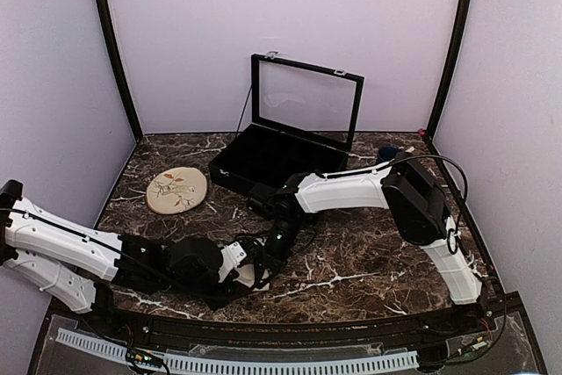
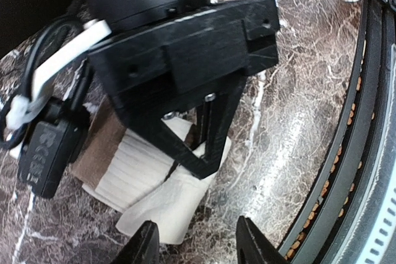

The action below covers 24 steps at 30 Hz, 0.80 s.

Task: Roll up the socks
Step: Roll the sock at the center of the board.

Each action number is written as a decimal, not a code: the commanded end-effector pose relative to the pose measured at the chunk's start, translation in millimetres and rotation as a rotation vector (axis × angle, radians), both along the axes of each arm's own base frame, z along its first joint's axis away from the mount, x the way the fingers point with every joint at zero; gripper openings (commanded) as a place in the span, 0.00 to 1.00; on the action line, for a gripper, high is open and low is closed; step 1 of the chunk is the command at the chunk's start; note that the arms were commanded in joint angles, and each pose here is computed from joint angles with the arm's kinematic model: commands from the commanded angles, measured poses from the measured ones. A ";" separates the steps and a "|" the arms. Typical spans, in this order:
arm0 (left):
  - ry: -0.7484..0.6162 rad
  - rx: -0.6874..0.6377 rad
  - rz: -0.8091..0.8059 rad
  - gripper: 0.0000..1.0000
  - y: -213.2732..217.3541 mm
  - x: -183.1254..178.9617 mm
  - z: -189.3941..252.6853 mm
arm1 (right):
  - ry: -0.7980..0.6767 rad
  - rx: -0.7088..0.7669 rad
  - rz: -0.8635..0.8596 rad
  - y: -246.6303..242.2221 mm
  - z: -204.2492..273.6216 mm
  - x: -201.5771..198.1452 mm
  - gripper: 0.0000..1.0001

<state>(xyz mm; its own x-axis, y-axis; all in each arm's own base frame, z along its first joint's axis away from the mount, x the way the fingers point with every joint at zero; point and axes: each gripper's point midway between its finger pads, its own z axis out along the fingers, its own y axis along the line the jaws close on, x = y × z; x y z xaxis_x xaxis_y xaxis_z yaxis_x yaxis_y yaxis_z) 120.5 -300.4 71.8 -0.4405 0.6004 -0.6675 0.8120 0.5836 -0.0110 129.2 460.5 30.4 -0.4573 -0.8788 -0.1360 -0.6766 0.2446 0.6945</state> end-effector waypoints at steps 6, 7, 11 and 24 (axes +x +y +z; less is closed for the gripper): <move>-0.055 0.088 -0.096 0.46 -13.4 2.2 -10.0 | 0.025 -0.019 -0.002 -4.2 -5.2 1.3 0.00; -0.055 0.100 -0.099 0.46 -13.1 2.3 -12.4 | 0.027 -0.019 -0.002 -4.3 -5.3 1.0 0.00; -0.058 0.139 -0.099 0.46 -10.3 3.7 -21.5 | 0.031 -0.018 -0.003 -4.9 -5.8 1.5 0.00; -0.008 0.209 -0.094 0.29 -2.1 -1.2 -44.7 | 0.040 -0.015 -0.009 -4.5 -5.6 3.3 0.00</move>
<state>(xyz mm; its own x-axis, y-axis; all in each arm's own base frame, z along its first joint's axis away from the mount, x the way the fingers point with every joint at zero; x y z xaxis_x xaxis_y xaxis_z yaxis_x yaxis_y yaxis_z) 121.6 -304.7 30.1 -0.3612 0.7502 -0.5539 0.8625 0.4946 0.1074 128.8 458.4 30.1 -0.4640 -0.8774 -0.1218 -0.6558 0.2479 0.7131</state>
